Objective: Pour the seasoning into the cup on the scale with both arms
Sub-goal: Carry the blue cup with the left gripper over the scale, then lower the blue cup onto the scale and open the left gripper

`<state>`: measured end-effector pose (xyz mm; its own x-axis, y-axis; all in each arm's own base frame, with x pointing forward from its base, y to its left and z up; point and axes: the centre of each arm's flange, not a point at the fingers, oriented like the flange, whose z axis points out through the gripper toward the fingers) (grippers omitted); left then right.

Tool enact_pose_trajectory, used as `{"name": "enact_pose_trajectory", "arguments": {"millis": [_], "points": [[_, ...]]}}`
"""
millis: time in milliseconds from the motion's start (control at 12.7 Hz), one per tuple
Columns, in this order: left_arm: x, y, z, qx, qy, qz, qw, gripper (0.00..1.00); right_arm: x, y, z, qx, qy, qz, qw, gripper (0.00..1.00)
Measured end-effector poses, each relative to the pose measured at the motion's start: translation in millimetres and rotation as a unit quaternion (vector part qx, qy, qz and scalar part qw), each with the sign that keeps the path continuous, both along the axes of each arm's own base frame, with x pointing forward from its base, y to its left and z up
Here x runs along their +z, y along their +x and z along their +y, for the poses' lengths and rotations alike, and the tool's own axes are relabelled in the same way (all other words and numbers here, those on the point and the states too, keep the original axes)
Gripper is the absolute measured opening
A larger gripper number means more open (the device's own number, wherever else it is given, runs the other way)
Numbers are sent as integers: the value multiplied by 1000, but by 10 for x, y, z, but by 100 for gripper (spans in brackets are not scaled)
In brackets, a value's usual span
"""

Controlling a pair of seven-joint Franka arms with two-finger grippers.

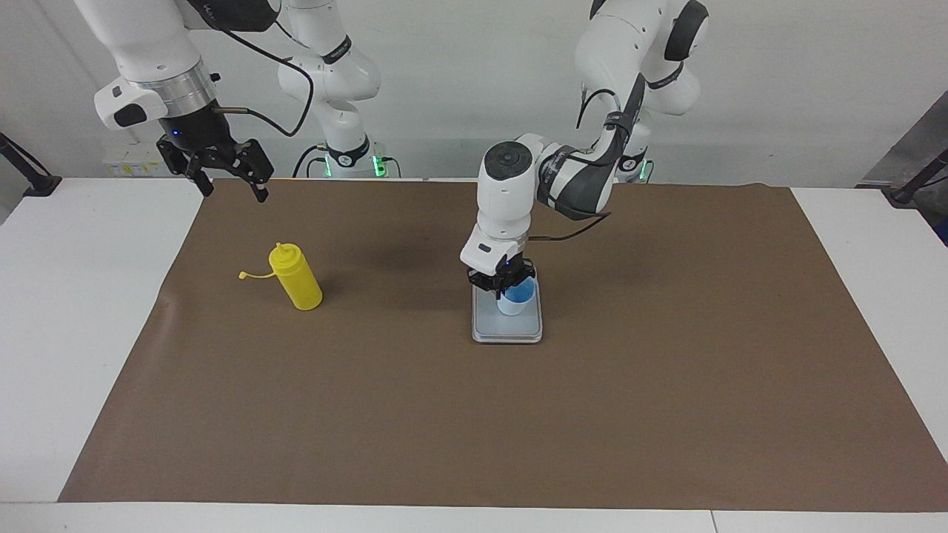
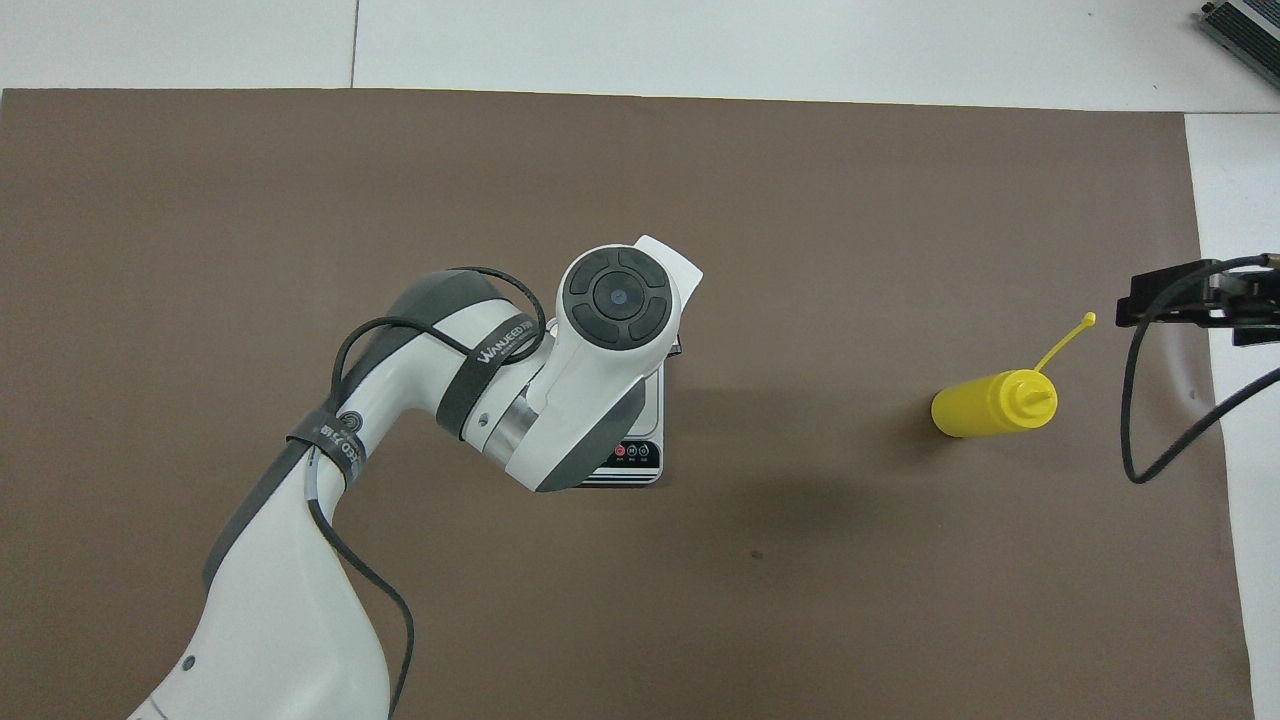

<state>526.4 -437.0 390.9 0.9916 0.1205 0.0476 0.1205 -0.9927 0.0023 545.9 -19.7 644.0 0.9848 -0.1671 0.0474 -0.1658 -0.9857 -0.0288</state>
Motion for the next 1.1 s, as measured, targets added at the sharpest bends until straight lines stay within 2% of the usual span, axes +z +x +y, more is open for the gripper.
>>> {"name": "enact_pose_trajectory", "arguments": {"millis": [237, 315, 394, 473, 631, 788, 1104], "points": [[-6, -10, -13, -6, 6, -4, 1000, 4, 0, 0, 0, 0, 0, 0, 1000, 100], [-21, -6, -7, -7, 10, -5, 1000, 12, -1, 0, 0, 0, 0, 0, 1000, 100], [-51, 3, 0, -8, 14, -6, 1000, 24, -4, 0, 0, 0, 0, 0, 1000, 100], [-78, 8, 3, -9, 16, -5, 1000, 30, -15, 0, 0, 0, 0, 2, 1000, 100], [-100, 8, 4, -9, 19, -5, 1000, 30, -41, 0, 0, 0, 0, 4, 1000, 100], [-105, 3, 11, -9, 23, -2, 1000, 36, -62, -1, -2, 0, 0, 7, 1000, 100], [-6, 1, 22, -7, 37, 13, 999, 36, -176, -42, -42, -4, 1, 19, 1000, 100]]}}
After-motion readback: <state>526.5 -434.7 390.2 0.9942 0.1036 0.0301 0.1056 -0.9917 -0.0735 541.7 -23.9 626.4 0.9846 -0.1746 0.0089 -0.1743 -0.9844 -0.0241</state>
